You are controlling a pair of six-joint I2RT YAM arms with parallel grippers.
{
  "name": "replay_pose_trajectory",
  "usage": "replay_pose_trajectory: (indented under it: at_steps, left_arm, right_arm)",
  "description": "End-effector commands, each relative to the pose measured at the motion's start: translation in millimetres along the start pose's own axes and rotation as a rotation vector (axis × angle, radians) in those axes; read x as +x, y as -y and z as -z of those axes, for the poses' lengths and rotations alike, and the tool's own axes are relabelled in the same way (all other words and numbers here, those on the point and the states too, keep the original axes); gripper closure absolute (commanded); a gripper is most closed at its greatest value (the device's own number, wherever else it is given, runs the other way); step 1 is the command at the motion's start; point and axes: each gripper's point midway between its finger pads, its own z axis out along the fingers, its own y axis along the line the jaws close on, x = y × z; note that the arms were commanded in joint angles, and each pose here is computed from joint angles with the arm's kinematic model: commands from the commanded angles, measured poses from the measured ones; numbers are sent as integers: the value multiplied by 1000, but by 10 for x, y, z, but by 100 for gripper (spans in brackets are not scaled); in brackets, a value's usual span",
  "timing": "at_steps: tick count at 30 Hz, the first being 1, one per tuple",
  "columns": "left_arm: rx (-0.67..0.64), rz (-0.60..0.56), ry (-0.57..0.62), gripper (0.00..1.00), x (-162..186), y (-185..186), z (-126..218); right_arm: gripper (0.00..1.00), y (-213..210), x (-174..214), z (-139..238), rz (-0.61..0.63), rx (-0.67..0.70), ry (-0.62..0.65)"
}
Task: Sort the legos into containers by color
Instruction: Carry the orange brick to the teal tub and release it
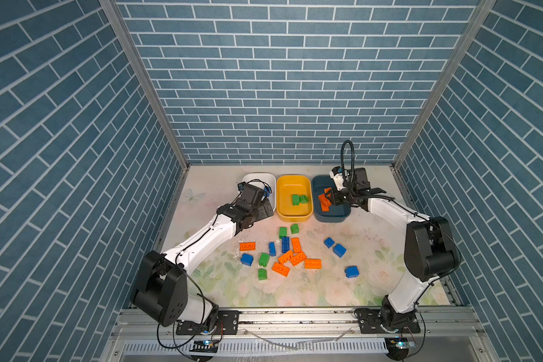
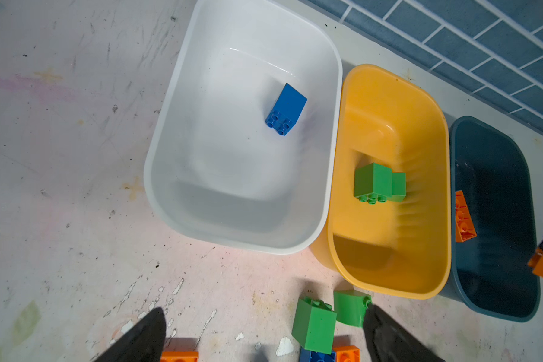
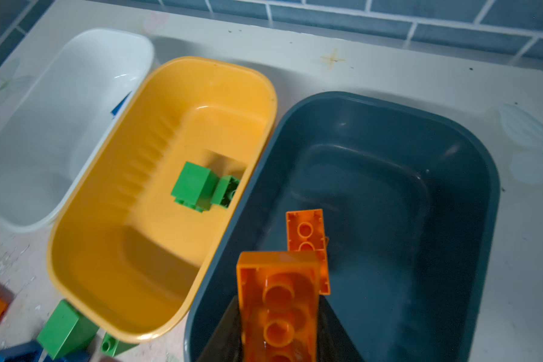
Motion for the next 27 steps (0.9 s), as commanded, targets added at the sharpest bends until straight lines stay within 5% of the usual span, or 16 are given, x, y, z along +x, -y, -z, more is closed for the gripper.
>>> replay_pose_trajectory:
  at_steps: [1, 13, 19, 27]
  left_arm:
    - [-7, -18, 9, 1, 0, -58, 78]
    - [-68, -6, -109, 1, 235, -239, -19]
    - [26, -63, -249, 1, 583, -9, -153]
    - [-138, -255, -406, 7, 1123, 42, -184]
  right_arm:
    - [56, 181, -192, 22, -115, 109, -27]
    - [1, 86, -335, 307, -216, 86, 78]
    - [1, 50, -252, 515, -192, 72, 187]
    - [1, 235, -113, 826, -186, 204, 308]
